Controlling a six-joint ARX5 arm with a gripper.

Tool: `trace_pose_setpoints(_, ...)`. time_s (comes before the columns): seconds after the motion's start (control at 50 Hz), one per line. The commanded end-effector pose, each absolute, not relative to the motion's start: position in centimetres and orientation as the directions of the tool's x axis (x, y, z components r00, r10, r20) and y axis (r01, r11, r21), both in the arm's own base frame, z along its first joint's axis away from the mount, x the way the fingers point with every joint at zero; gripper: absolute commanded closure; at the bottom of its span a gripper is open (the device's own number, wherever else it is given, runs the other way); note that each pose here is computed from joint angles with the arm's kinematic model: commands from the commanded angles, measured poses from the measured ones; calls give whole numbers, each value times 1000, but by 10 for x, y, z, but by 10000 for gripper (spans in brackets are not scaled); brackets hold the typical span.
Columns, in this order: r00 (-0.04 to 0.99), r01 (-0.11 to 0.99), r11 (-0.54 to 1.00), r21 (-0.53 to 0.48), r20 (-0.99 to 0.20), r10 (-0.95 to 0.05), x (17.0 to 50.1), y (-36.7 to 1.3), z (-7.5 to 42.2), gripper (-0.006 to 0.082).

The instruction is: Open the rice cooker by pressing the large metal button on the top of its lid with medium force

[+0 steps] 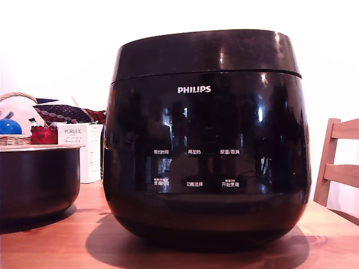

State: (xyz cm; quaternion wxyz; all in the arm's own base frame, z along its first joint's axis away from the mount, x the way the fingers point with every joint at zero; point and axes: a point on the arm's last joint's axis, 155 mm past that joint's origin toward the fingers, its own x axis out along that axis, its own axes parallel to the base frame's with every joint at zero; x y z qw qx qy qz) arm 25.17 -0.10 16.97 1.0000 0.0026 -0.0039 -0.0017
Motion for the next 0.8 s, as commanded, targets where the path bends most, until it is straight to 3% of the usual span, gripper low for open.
trace_pose_setpoints(0.0, 994, 76, 995, -71, 86, -70, 252, -12, 179, 791)
trace_pose_setpoints(0.36, 992, 86, 994, -70, 103, -78, 251, -13, 184, 791)
trace_pose_setpoints(0.52, 966, 192, 977, -91, 190, -173, 245, -30, 208, 791)
trace_pose_setpoints(0.54, 960, 222, 964, -145, 207, -190, 244, -34, 212, 791)
trace_pose_setpoints(0.64, 931, 295, 939, -178, 275, -241, 237, -43, 230, 791)
trace_pose_setpoints(0.78, 889, 428, 874, -232, 286, -359, 226, -65, 243, 791)
